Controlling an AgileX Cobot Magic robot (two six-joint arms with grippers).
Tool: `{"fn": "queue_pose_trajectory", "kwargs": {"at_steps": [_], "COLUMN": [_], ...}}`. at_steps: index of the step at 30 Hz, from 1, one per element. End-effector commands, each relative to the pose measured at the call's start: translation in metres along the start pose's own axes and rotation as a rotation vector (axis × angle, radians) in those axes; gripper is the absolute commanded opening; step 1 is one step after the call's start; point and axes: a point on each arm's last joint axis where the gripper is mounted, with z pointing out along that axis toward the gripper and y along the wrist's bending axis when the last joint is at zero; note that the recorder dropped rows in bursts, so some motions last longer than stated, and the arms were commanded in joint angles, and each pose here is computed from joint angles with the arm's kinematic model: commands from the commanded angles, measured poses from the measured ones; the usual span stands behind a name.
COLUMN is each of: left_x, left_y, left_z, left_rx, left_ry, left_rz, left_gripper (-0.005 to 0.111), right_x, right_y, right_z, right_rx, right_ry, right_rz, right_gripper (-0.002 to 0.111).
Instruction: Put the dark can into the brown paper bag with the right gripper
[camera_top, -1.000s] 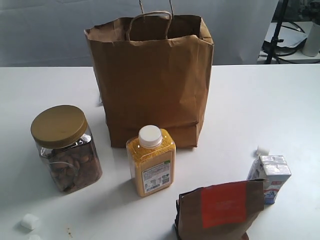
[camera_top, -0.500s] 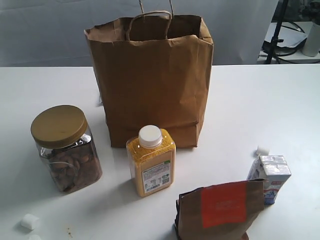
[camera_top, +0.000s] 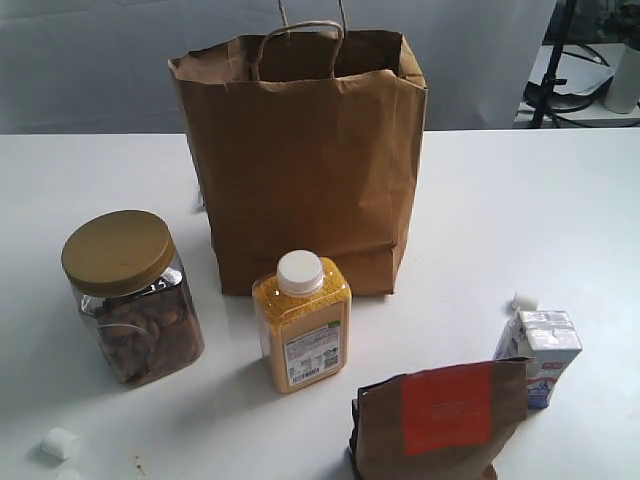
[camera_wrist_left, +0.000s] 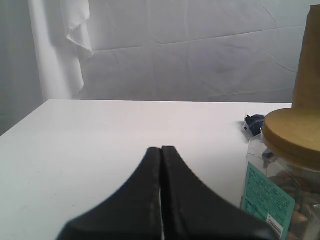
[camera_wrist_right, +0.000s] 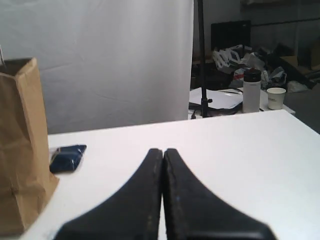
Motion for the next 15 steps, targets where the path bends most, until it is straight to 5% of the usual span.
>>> {"fn": "queue_pose_trajectory", "kwargs": {"at_steps": [1,15], "left_x": [0.0007,0.0007], "left_y": [-0.0003,-0.0003], "left_z": [0.0,0.0], "left_rx": [0.005,0.005], "left_ry": [-0.003,-0.003], "left_rz": [0.0,0.0], "left_gripper": [0.0,0.0], "right_x": [0.0193,0.0193], "right_y": [-0.0011,-0.0007], "right_z": [0.0044,0.0044], "right_rx": [-0.003,-0.008], "right_ry": [0.018,0.018], "right_rz": [-0.063,-0.131], "right_gripper": [0.0,0.0]}}
